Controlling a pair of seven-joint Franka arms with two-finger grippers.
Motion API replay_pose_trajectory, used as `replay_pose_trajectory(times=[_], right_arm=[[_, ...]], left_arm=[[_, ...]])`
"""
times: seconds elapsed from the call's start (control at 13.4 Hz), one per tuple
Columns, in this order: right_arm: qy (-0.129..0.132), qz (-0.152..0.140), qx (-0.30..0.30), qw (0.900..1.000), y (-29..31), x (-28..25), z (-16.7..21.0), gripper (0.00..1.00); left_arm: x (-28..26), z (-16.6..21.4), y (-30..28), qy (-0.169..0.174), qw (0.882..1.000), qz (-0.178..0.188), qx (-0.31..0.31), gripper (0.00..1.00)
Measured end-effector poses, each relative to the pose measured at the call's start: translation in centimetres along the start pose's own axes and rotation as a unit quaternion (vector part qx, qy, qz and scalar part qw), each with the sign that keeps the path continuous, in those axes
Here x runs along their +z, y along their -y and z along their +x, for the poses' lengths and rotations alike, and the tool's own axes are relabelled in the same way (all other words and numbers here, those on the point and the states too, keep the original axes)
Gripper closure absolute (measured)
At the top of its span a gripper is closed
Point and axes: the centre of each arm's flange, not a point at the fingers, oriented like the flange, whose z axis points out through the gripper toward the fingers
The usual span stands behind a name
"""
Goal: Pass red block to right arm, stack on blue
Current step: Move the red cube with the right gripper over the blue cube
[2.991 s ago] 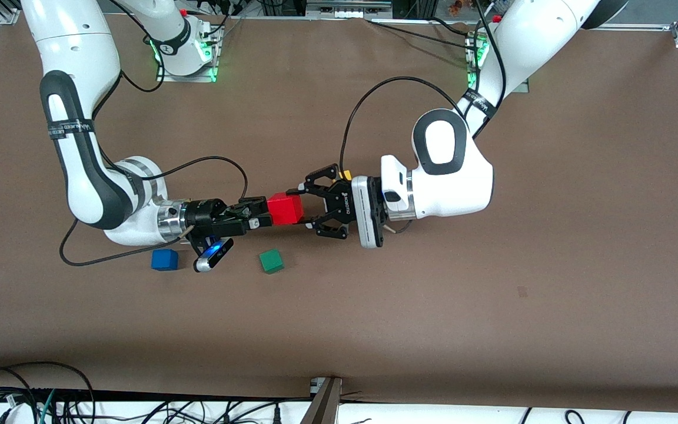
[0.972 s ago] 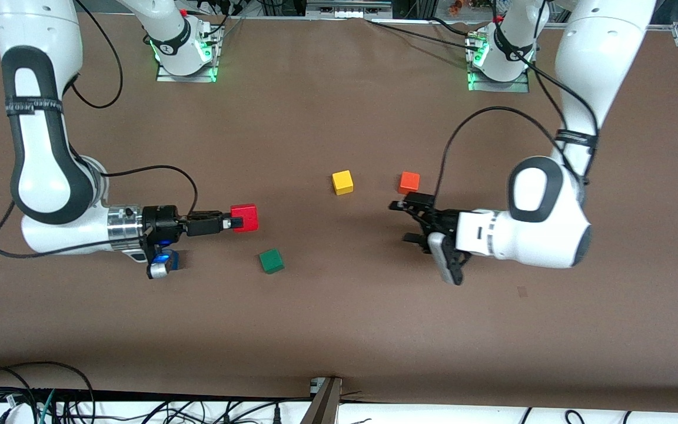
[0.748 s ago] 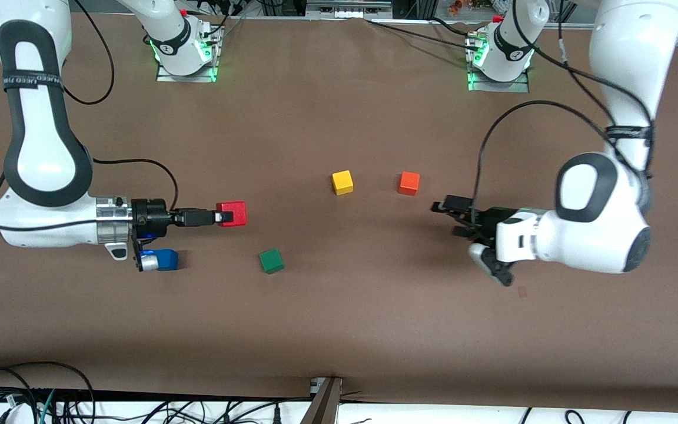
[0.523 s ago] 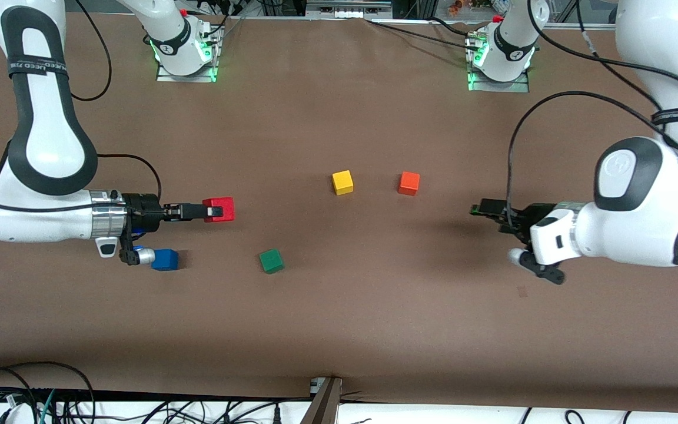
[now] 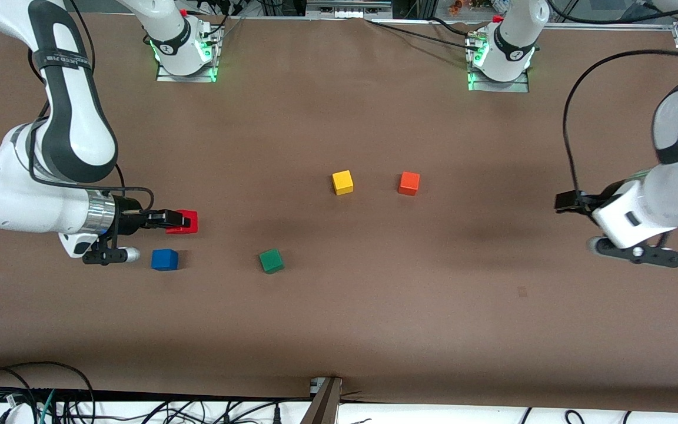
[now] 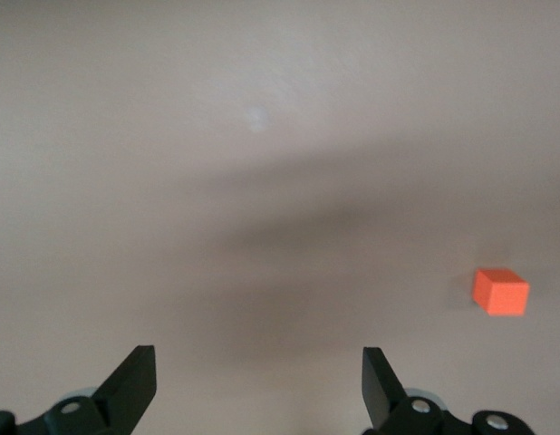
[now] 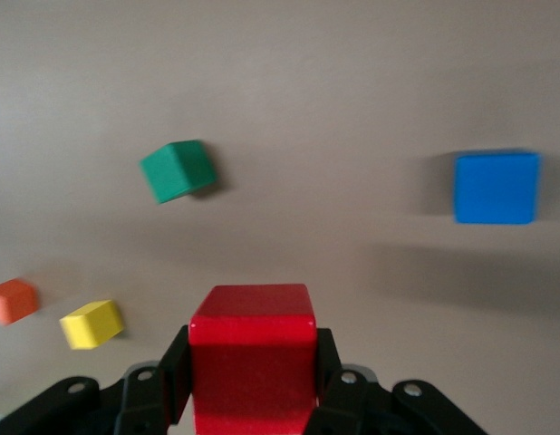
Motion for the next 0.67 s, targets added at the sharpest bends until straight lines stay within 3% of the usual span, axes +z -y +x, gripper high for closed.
replay_pose_trajectory(times=[0.22,0.45,0.67], right_arm=[[-0.03,-0.049,-0.011,0.998,-1.5,0.8,-0.4,0.44],[-0.053,-0.076,-0.035,0.995,-3.4,3.2,-1.3,0.44],[-0.058,-0.089,-0.055,0.993,-5.1,5.5,-2.1,0.44]], left_arm=[[-5.1,-3.5,2.1,-0.03,0.999,0.012,-0.03,0.0],[-5.7,-6.6,0.8,-0.024,0.997,0.006,-0.076,0.0],[-4.2,-8.9,0.0,-0.005,0.996,-0.016,-0.083,0.0]])
